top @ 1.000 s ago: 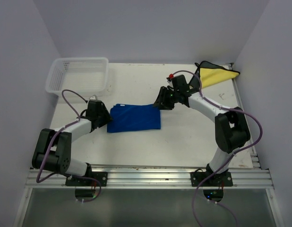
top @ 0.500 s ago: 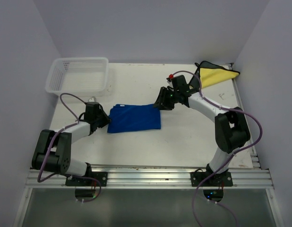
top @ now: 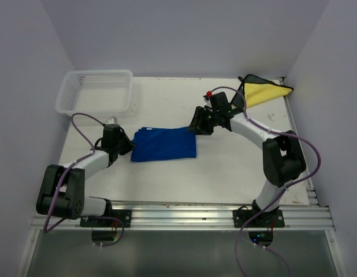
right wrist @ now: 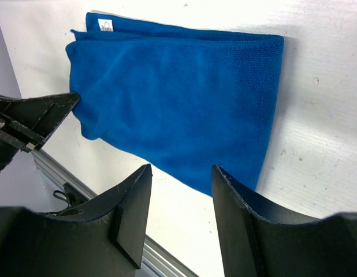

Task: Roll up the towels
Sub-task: Fold the towel

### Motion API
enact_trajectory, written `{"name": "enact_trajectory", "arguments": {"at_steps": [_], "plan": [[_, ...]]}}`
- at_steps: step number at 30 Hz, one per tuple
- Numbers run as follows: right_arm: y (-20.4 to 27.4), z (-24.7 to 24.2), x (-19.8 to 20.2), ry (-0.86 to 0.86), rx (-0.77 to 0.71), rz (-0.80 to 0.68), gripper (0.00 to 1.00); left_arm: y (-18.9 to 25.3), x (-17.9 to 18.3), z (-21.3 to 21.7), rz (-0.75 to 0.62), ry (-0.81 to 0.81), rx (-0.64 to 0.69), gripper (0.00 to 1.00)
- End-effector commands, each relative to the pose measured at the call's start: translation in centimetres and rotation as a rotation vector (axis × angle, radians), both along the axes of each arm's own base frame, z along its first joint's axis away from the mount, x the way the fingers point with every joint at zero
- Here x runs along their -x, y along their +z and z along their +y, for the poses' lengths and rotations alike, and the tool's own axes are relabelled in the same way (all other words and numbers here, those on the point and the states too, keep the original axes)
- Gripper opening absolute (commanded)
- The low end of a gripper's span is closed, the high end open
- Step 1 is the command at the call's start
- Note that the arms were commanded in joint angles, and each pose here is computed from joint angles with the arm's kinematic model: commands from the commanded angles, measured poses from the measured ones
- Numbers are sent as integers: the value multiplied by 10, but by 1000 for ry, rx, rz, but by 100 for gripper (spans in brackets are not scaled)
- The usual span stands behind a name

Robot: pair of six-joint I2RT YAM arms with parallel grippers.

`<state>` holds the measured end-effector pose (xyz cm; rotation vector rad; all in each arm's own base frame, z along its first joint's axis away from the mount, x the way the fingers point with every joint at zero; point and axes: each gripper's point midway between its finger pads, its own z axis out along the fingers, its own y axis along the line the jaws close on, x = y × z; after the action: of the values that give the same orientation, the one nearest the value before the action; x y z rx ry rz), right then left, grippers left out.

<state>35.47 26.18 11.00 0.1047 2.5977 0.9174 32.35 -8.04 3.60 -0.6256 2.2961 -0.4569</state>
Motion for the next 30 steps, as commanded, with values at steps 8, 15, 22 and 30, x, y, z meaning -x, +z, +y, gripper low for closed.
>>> {"name": "enact_trajectory", "arguments": {"at_steps": [8, 15, 22, 30], "plan": [[1, -1, 3, 18, 1, 1, 51, 38, -18, -3, -95, -18, -106, 4], [-2, 0, 3, 21, -4, 11, 52, 44, -18, -18, -96, -48, -145, 1], [-3, 2, 2, 30, -2, 17, 52, 60, -21, -20, -111, -47, -191, 6], [-7, -3, -2, 13, 33, 15, 55, 56, -16, -16, -96, -37, -211, 0]]}}
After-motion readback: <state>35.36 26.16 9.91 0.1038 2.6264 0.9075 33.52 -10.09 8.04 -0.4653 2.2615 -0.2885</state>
